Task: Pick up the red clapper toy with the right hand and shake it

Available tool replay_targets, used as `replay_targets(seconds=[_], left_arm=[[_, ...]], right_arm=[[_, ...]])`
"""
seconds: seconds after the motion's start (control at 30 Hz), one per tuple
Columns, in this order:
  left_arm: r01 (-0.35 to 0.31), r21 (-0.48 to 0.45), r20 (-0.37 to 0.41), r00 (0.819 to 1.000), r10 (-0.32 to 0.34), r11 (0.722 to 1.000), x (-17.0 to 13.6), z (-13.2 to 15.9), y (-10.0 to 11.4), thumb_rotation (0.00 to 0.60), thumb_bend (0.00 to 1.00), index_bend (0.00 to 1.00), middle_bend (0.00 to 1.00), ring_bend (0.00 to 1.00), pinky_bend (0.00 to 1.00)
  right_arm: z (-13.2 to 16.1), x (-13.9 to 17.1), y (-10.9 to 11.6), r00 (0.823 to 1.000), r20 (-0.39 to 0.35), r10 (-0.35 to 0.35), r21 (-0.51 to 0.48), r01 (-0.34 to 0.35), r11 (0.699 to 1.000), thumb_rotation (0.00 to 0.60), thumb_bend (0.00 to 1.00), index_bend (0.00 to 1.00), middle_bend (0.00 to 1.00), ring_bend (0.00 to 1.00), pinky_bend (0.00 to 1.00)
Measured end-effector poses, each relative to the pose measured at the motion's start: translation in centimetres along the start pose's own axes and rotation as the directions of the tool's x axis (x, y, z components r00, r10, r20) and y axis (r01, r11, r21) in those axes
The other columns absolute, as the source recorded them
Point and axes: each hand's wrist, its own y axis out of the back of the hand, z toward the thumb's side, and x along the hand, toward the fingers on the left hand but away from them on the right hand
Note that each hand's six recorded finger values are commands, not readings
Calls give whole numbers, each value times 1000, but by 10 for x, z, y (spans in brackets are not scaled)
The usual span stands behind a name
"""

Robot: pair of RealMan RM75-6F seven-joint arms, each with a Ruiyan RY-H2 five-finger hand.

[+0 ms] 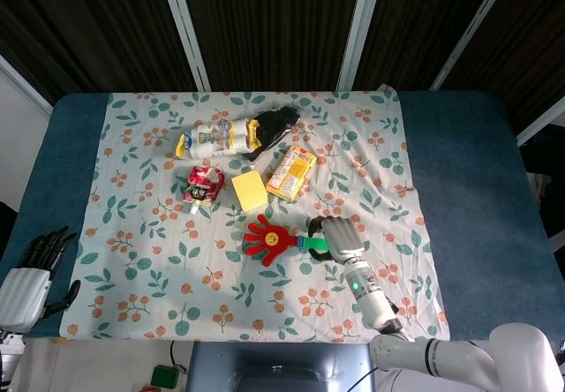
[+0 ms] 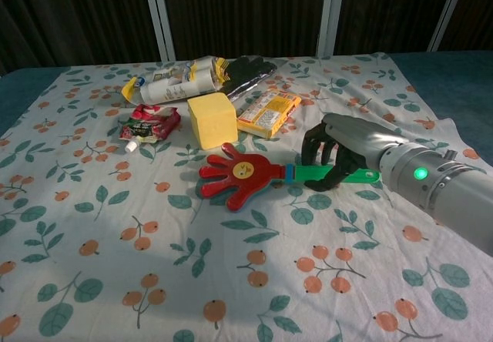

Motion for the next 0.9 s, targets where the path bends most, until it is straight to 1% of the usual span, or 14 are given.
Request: replay_targets(seconds=[0.07,0.17,0.4,0.53,0.63,0.73,0.8,0.83,0.9], left_arm=[[0,0,0,1000,0,1000,0,0,0,600,407,0,0,0,90],[2,1,-1,1000,-2,1000,1,0,0,600,409,0,0,0,91],[4,0,-4,1000,-4,1000,1,0,0,600,411,0,0,0,92],[4,1,-4,1000,-4,1000,0,0,-1,600,410,0,0,0,92],[2,1,-6,1000,-2,1000,0,-1,0,600,408,0,0,0,92],[3,2,-8,1000,-3,1000,0,-1,0,600,409,0,0,0,92],[3,3,-9,1000,-3,1000,1,-1,-1,600,410,0,0,0,92],[3,3,-10,1000,-3,1000,1,-1,-1,600,409,0,0,0,92],[3,4,-10,1000,-3,1000,1,-1,-1,600,410,0,0,0,92]], right_arm=[[0,0,0,1000,1,-2,-6,2,1000,600,485,874,635,605,722],[0,0,0,1000,0,-2,-16,2,1000,600,495,880,663,663,769],[2,0,1,1000,-8,-19,-59,19,998,600,516,949,757,789,896],[2,0,0,1000,-12,-24,-115,22,993,600,524,959,782,818,922],[2,2,0,999,-17,-29,-184,25,983,600,539,960,794,832,935],[3,3,1,999,-28,-39,-275,30,961,600,547,959,802,841,941],[5,5,2,998,-45,-43,-354,25,935,600,549,958,804,844,943],[7,6,3,997,-55,-45,-390,20,921,600,550,957,804,844,943],[10,8,5,995,-84,-50,-478,4,878,600,551,952,805,844,943]])
